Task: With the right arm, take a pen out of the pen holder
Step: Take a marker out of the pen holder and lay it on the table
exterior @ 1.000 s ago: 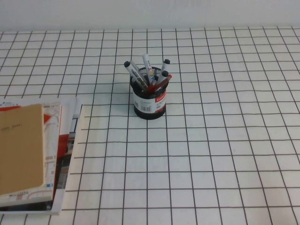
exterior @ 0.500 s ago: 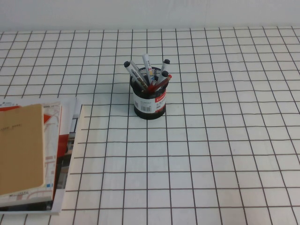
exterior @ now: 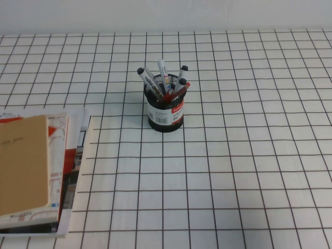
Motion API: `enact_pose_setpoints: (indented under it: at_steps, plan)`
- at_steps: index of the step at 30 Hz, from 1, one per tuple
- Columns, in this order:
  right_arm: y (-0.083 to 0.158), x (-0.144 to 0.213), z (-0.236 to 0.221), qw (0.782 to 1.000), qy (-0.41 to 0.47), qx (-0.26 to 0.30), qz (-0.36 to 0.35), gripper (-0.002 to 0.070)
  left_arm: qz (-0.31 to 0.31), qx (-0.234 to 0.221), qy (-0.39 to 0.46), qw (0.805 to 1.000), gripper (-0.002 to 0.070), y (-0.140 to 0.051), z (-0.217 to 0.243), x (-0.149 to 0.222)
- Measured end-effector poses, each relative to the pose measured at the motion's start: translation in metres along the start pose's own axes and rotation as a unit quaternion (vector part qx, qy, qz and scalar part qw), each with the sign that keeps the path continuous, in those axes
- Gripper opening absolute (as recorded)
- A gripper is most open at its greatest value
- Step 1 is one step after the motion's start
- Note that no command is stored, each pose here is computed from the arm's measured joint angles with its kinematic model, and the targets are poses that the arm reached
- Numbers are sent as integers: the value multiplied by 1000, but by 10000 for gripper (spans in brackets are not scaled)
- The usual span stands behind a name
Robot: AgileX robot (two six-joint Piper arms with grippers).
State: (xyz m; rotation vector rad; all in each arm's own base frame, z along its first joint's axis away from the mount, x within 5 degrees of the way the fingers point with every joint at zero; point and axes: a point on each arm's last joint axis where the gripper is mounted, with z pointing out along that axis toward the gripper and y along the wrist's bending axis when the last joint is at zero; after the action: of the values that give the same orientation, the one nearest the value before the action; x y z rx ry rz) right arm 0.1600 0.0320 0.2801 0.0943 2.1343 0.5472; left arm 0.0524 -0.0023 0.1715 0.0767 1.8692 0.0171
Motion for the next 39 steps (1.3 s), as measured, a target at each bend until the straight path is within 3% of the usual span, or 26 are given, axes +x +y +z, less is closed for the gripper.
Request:
enact_pose_setpoints:
  at_steps: [4,14,20,26,28,32,39]
  plan:
    - [12,-7,22,999,7,-18,-33,-16,0,0,0,1000,-4,0,0,0]
    - [87,2,71,982,-74,-79,-155,-11,0,0,0,1000,-4,0,0,0]
    - [117,18,96,963,-154,-117,-185,97,0,0,0,1000,-4,0,0,0]
    - [126,30,128,946,-223,-157,-173,299,0,0,0,1000,-4,0,0,0]
    - [126,36,137,941,-240,-166,-172,335,0,0,0,1000,-4,0,0,0]
    - [126,50,156,931,-265,-188,-164,359,0,0,0,1000,-4,0,0,0]
    - [129,66,191,938,-243,-188,-160,362,0,0,0,1000,-4,0,0,0]
